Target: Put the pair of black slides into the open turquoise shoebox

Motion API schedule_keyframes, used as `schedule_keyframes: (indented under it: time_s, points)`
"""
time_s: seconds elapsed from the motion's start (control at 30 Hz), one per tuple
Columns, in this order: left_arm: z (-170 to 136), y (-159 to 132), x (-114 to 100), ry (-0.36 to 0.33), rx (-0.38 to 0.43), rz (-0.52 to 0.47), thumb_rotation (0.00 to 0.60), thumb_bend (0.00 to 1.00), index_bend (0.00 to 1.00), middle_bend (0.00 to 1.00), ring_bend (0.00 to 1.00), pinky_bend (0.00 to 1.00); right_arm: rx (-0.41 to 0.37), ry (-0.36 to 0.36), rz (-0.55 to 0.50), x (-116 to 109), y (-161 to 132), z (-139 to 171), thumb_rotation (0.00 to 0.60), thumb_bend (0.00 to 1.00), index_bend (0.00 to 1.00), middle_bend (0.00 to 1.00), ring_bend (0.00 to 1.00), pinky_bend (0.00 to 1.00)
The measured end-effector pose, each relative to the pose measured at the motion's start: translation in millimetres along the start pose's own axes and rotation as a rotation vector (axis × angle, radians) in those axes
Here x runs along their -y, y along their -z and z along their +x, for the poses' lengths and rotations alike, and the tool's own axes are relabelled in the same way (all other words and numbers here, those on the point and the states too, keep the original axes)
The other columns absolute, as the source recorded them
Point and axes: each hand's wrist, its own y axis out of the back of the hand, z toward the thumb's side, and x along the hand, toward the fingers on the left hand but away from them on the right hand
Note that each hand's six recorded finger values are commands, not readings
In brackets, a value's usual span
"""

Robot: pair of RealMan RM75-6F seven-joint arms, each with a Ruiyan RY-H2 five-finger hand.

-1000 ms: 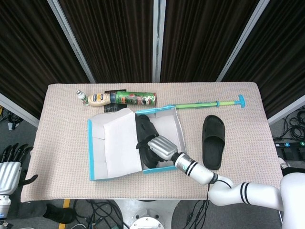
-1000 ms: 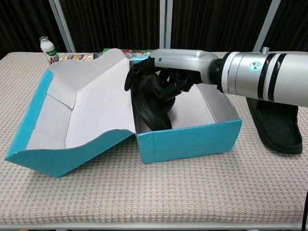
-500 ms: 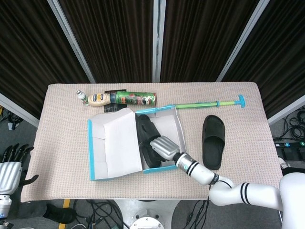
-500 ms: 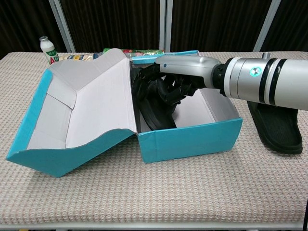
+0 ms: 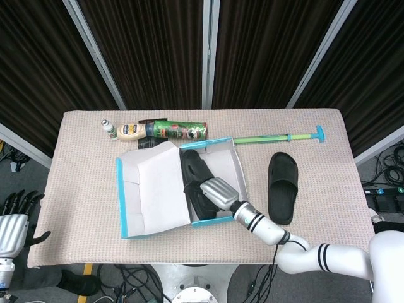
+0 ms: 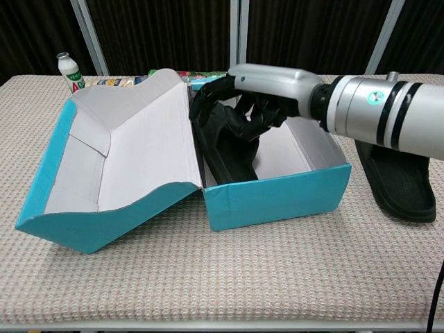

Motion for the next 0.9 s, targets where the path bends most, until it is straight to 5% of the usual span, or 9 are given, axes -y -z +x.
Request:
schedule_keyframes:
  time_s: [0.23,0.4,0.67,0.9]
  points:
    - [0.6,-1.3,-1.0,-0.004,0.006,-0.002,0.6,0.03,0.17,0.1,0.01,0.02,0.077,0.104,0.108,-39.4,27.5,27.2,0.6,0.29,0.06,0.16,0.71,0.98]
    - [1.1,-2.0,-0.3,-0.002,0.011,-0.002,0.6,0.03,0.17,0.1,0.01,0.02,0.244,0.124,0.263,-63.6,64.1,48.8,0.6,0.13,0.0,0.11,0.71,0.98]
    - [1.8,-3.3,-0.5,-0.003,0.015,-0.001,0.6,0.03,0.17,0.1,0.01,0.02,0.593,0.027,0.443,-78.2,130.1,82.2,0.6,0.1,0.0,0.08,0.71,0.98]
    - [2.4,-3.6,0.7,0.005,0.015,0.003,0.6,0.03,0.17,0.1,0.01,0.02,0.791,-0.094,0.52,-76.5,168.7,93.7,0.6,0.1,0.0,0.06,0.71,0.98]
